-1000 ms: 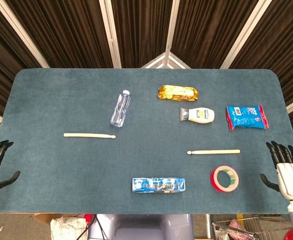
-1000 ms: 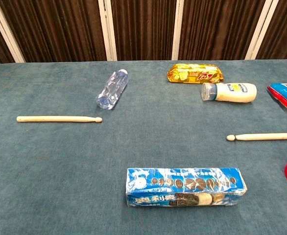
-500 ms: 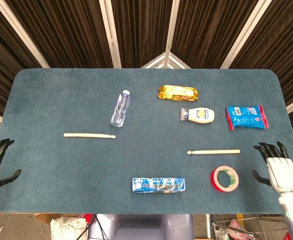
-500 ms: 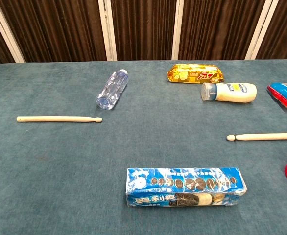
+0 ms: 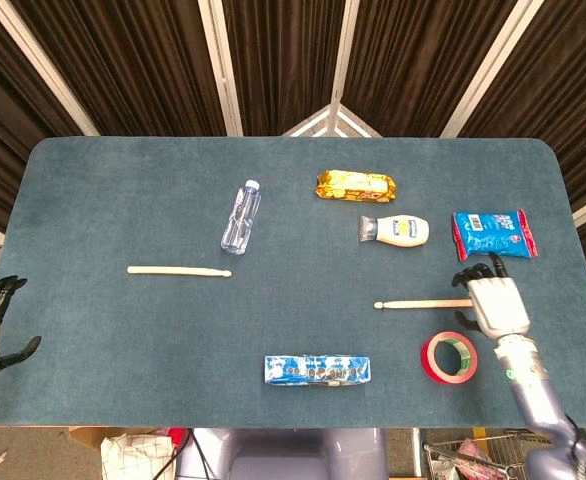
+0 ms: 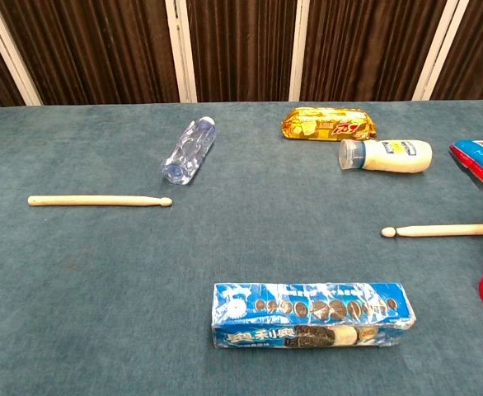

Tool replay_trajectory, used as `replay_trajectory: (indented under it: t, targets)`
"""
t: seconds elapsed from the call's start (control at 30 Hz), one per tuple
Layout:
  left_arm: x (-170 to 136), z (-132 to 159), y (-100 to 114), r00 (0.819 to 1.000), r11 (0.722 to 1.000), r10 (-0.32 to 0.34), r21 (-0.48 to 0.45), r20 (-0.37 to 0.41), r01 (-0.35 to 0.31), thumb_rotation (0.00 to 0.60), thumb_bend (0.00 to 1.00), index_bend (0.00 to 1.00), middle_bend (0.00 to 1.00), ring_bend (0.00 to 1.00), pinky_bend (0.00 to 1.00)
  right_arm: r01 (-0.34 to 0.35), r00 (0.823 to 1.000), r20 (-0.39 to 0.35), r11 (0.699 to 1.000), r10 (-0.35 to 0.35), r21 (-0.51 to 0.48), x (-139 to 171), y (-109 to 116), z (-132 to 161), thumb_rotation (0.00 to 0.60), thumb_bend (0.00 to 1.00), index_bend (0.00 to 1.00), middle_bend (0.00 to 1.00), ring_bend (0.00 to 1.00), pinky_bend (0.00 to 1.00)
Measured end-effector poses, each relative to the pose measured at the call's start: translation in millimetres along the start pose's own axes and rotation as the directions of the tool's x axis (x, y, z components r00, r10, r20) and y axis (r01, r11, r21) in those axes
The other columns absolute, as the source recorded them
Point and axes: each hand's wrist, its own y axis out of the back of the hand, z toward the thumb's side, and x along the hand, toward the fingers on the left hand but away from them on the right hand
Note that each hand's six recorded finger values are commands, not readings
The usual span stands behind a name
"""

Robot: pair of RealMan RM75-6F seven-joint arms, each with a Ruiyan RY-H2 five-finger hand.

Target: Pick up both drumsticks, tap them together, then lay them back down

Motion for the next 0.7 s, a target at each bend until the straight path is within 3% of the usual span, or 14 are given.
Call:
replay_trajectory:
  t: [0.27, 0.7]
  targets:
    - [0, -1, -1, 1.0, 1.0, -0.013, -0.002, 0.0, 0.013, 0.6, 0.31, 0.16, 0.11, 0.0, 0.0, -0.085, 0.995, 0.057, 0.996, 0.083, 0.03, -24, -29, 6, 0.6, 0.29, 0.47, 0.4, 0.28, 0.0]
    - [1, 1, -5, 1.0, 1.0, -0.024, 0.008, -0.003, 0.024, 0.6, 0.31, 0.16, 0.11, 0.0, 0.0, -0.132, 0.987, 0.107, 0.988, 0.124, 0.078, -34, -50, -3, 0.6, 0.33, 0.49, 0.43, 0.32, 0.0]
